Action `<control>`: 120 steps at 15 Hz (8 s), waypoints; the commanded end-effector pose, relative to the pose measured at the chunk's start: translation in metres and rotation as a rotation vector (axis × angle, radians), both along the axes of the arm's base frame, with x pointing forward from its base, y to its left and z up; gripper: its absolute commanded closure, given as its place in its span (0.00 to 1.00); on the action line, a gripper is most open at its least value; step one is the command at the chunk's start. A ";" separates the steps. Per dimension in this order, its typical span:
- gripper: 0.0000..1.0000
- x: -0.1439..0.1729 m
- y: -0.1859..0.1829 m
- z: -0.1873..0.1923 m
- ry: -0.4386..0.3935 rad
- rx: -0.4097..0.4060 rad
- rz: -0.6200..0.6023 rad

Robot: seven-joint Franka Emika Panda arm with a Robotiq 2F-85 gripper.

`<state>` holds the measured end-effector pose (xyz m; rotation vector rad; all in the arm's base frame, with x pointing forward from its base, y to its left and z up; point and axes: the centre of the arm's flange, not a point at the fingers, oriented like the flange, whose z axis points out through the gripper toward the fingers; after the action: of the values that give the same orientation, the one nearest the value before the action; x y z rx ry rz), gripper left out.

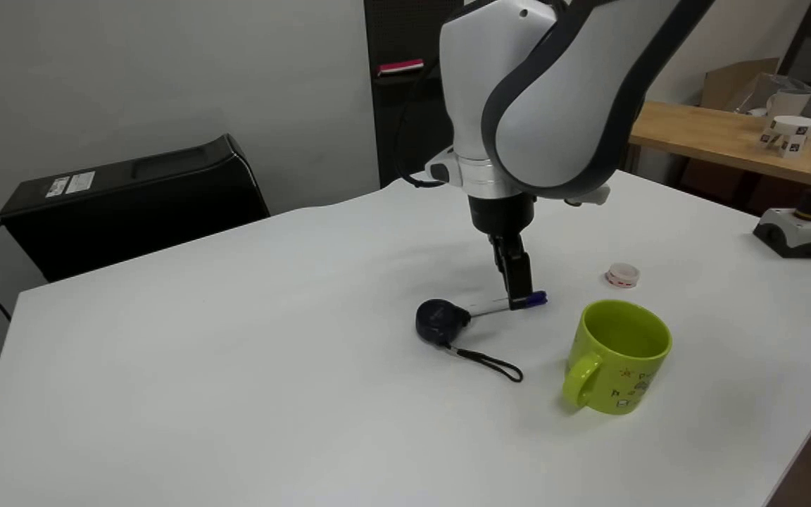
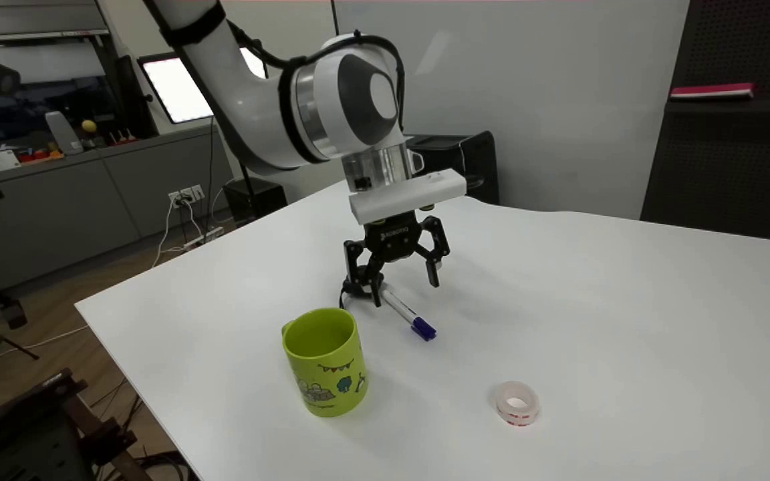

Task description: Place the blue marker in the yellow mug

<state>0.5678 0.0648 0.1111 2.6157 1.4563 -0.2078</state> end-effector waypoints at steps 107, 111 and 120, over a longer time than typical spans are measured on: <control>0.95 -0.067 -0.092 0.135 1.051 0.410 -1.044; 0.95 -0.094 -0.101 0.111 1.127 0.415 -1.079; 0.95 -0.124 -0.136 0.069 1.202 0.403 -1.153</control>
<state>0.4466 -0.0547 0.1900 3.4292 -0.2541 -1.9779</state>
